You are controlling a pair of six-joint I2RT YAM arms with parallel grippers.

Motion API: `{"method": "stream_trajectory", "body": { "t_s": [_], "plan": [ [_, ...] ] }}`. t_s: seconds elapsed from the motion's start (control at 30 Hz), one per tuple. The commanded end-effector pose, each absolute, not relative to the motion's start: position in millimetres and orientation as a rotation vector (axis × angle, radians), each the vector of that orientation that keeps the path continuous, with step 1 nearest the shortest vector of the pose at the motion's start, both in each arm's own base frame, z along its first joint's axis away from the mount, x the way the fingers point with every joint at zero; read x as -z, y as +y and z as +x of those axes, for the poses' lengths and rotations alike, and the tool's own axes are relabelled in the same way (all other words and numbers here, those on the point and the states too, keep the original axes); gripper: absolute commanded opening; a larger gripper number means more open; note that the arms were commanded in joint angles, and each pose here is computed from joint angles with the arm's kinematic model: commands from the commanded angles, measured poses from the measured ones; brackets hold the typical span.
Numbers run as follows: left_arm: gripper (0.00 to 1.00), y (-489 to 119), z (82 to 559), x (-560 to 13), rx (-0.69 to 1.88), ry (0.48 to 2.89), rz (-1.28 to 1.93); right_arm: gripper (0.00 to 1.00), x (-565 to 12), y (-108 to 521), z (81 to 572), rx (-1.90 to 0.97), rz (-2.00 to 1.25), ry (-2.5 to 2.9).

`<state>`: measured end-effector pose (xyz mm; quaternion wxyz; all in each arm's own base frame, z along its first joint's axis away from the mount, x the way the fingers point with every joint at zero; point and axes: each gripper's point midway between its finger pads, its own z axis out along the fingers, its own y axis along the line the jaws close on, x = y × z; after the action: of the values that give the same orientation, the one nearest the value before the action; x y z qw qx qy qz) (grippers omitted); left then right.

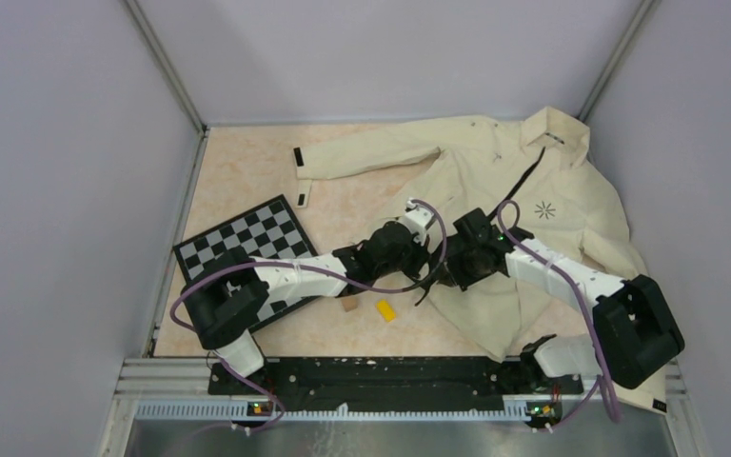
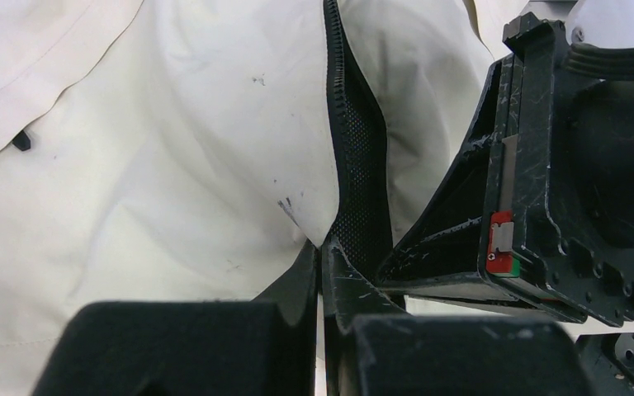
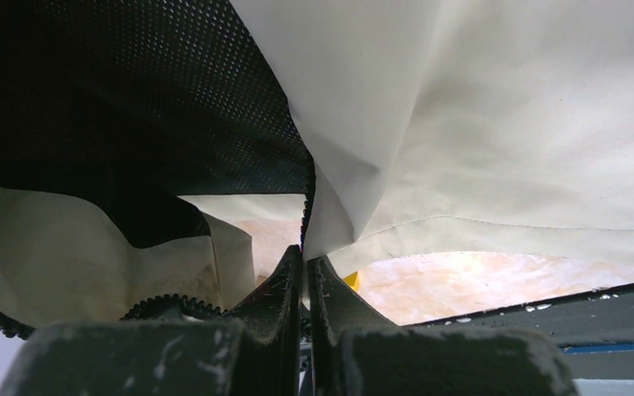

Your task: Zip up the jacket

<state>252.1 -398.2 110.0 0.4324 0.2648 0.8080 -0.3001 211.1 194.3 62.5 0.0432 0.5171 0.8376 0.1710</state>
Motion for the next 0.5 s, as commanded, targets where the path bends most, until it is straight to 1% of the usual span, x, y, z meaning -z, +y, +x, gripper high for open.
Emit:
{"method": "stream_trajectory", "body": {
  "t_s": [0.0, 0.47],
  "plan": [
    [0.0, -405.5, 255.3, -125.6, 0.767, 1.944, 0.651, 0.0, -76.3, 193.6, 224.9, -0.568, 1.596, 2.498],
    [0.0, -408.1, 249.9, -121.0, 0.747, 1.938, 0.694, 0.0, -76.0, 188.3, 229.3, -0.565, 1.611, 2.47]
  ]
}}
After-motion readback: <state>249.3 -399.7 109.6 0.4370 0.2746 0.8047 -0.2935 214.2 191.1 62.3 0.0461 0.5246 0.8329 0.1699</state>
